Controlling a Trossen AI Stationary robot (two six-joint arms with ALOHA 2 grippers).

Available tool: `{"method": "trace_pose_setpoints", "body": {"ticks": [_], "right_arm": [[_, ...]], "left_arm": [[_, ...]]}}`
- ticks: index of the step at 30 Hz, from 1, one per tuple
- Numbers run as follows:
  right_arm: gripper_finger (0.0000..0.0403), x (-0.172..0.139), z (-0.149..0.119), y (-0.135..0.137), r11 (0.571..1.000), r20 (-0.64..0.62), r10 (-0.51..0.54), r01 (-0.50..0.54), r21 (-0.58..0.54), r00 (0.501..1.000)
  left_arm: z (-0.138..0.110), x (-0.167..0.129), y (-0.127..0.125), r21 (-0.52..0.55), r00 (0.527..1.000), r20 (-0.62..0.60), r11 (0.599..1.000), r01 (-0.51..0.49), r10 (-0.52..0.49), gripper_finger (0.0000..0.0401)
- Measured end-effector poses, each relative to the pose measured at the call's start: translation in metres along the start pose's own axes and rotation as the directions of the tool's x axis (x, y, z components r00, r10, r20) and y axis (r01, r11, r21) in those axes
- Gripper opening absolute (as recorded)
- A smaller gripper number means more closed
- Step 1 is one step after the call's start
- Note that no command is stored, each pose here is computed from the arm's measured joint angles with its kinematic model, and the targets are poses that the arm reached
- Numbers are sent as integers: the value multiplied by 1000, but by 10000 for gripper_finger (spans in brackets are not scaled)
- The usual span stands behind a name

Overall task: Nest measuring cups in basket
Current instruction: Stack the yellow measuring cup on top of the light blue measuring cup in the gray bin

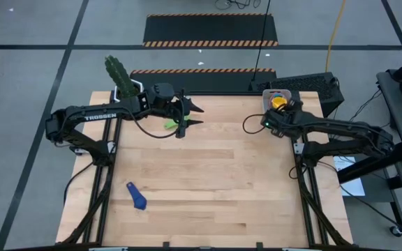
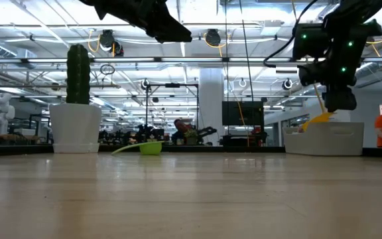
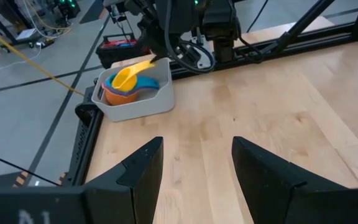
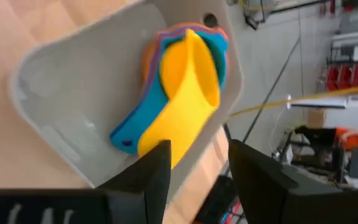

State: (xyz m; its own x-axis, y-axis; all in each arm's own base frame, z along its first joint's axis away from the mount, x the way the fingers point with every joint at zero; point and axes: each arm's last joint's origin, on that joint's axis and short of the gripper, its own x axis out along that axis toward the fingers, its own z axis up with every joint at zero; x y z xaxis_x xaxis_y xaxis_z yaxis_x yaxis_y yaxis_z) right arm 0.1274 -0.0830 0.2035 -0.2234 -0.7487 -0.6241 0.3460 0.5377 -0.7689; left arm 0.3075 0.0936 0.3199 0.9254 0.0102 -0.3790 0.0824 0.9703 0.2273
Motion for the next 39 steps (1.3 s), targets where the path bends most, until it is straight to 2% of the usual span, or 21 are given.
{"method": "trace_pose_setpoints", "body": {"ticks": [6, 21, 29, 34, 39], "right_arm": [[140, -4, -2, -7, 998, -28, -52, 52, 18, 998], [75, -4, -1, -7, 999, -22, -53, 53, 7, 998], [5, -4, -1, -7, 998, -22, -53, 53, 20, 998], [4, -4, 0, -7, 998, -19, -54, 55, 42, 998], [1, -4, -1, -7, 998, -19, -55, 55, 32, 998]], "left_arm": [[2, 0, 1, -3, 1000, 16, 1000, -6, 6, 195], [1, 0, 0, -2, 1000, 12, 1000, -5, 5, 195], [7, 1, -1, -9, 998, 61, 1000, -11, 11, 195], [17, 3, -5, -10, 988, 151, 1000, -18, 19, 195], [22, 6, -14, -25, 986, 168, 1000, 14, -9, 195]]}}
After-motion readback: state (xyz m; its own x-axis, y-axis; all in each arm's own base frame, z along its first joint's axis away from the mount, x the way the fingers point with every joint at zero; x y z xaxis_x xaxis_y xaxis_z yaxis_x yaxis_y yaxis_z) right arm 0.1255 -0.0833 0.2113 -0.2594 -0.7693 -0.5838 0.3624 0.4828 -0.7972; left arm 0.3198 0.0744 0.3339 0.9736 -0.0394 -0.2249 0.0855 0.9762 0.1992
